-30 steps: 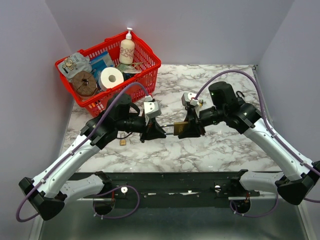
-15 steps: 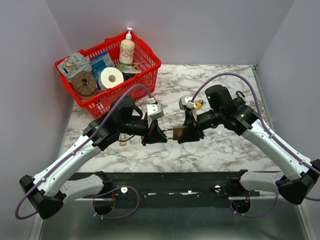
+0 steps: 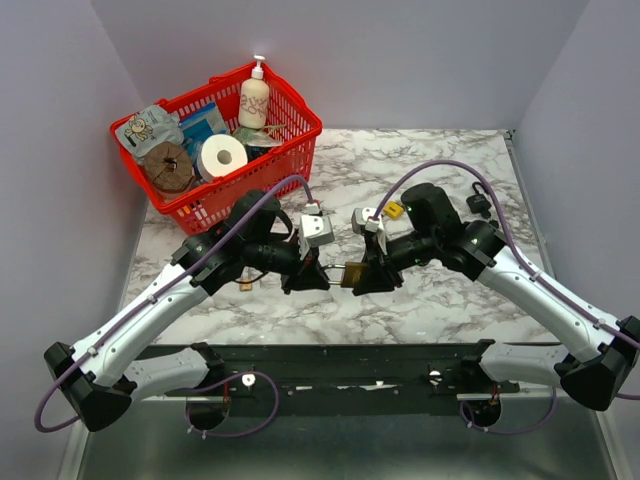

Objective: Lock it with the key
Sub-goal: Lock the lock.

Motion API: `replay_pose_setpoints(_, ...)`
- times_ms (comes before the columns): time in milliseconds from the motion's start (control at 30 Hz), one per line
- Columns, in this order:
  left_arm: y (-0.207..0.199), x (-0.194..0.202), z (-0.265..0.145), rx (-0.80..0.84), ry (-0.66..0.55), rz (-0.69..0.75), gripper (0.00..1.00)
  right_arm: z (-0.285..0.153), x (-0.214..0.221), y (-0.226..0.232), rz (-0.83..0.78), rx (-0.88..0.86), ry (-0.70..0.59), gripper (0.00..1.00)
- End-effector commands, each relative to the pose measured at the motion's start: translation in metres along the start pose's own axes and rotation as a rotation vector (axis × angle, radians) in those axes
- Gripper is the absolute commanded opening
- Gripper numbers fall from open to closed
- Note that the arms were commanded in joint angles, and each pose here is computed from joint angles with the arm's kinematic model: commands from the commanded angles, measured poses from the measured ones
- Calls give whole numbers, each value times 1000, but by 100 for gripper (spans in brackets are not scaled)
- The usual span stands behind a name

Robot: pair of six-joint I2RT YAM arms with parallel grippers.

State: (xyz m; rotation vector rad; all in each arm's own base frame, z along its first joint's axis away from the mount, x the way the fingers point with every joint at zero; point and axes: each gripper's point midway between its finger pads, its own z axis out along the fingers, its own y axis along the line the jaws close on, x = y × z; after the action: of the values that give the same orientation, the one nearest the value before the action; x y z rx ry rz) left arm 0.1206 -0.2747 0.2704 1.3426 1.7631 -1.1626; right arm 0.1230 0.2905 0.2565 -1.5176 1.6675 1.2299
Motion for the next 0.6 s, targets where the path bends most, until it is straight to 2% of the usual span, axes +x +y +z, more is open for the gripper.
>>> replay_pose_setpoints(0, 27, -92, -2, -120, -247, 244, 0, 15, -42, 5, -104, -42, -118, 1)
replay_pose_setpoints(67, 34, -97, -6, -135, -264, 169, 3, 10, -49, -13, -62, 28, -158, 1)
replay_pose_setpoints(100, 41, -98, -9, -147, -275, 136, 10, 0, -52, -30, -31, 90, -185, 1)
replay_pose_setpoints(167, 57, -96, -20, -161, -314, -23, 20, -11, -60, -52, 23, 166, -240, 1)
replay_pose_setpoints(200, 62, -102, -25, -170, -351, -36, 39, -22, -62, -68, 46, 220, -266, 1)
replay_pose_setpoints(267, 78, -104, -36, -205, -404, -123, 53, -34, -69, -84, 94, 280, -315, 1)
replay_pose_setpoints(300, 83, -105, -39, -226, -419, -151, 67, -43, -71, -94, 108, 318, -337, 1)
replay_pose_setpoints(333, 88, -107, -43, -255, -435, -182, 73, -49, -74, -100, 122, 353, -359, 1)
replay_pose_setpoints(367, 98, -111, -48, -303, -454, -208, 92, -53, -78, -103, 110, 376, -382, 1)
replay_pose_setpoints(400, 101, -113, -49, -312, -467, -258, 99, -59, -80, -107, 104, 411, -401, 1)
replay_pose_setpoints(467, 112, -121, -51, -350, -490, -314, 99, -76, -94, -113, 65, 516, -480, 1)
replay_pose_setpoints(533, 119, -128, -52, -370, -535, -407, 99, -87, -89, -123, 76, 614, -512, 1)
replay_pose_setpoints(567, 123, -132, -52, -372, -552, -441, 99, -98, -102, -120, 25, 645, -568, 1)
